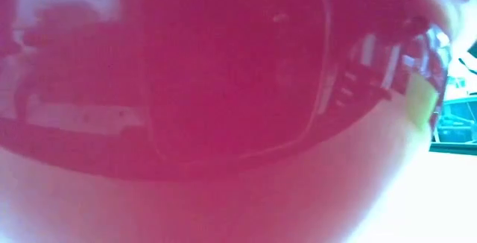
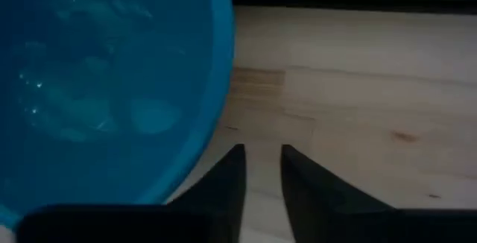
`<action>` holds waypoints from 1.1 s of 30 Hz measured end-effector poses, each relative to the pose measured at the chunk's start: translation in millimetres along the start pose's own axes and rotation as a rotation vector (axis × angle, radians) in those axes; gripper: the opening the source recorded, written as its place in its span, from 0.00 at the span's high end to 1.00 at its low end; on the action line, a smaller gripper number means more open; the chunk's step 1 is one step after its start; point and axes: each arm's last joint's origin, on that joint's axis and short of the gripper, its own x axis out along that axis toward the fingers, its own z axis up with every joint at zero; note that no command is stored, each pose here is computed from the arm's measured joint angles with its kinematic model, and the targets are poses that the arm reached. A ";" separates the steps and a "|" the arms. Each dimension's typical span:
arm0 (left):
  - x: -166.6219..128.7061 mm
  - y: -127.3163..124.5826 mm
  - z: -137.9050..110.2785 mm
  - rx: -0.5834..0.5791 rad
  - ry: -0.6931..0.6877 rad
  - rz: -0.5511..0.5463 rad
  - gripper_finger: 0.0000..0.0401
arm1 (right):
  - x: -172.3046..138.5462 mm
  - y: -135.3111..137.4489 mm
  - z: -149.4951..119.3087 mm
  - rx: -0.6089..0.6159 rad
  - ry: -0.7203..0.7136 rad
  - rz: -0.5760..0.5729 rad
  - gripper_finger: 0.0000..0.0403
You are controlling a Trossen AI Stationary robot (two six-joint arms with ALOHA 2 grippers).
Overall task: Nest bowls inside each other
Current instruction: Stack the small blue bowl on top of the big blue bowl
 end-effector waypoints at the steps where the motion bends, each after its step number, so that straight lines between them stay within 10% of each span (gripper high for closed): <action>1: 0.3 1.1 0.9 -0.006 -0.006 0.009 0.28 | -0.5 1.0 0.9 -0.010 -0.008 0.010 0.87; 5: 1.6 5.2 4.1 -0.026 -0.018 0.033 0.28 | -1.8 3.8 2.7 -0.013 -0.012 0.047 0.97; 23: 0.9 8.0 -2.2 -0.065 0.045 0.061 0.28 | -30.2 9.3 8.3 0.071 -0.065 0.059 0.56; 33: 1.3 9.8 -2.4 -0.055 0.055 0.072 0.28 | -9.0 1.2 13.7 0.149 -0.061 0.052 0.52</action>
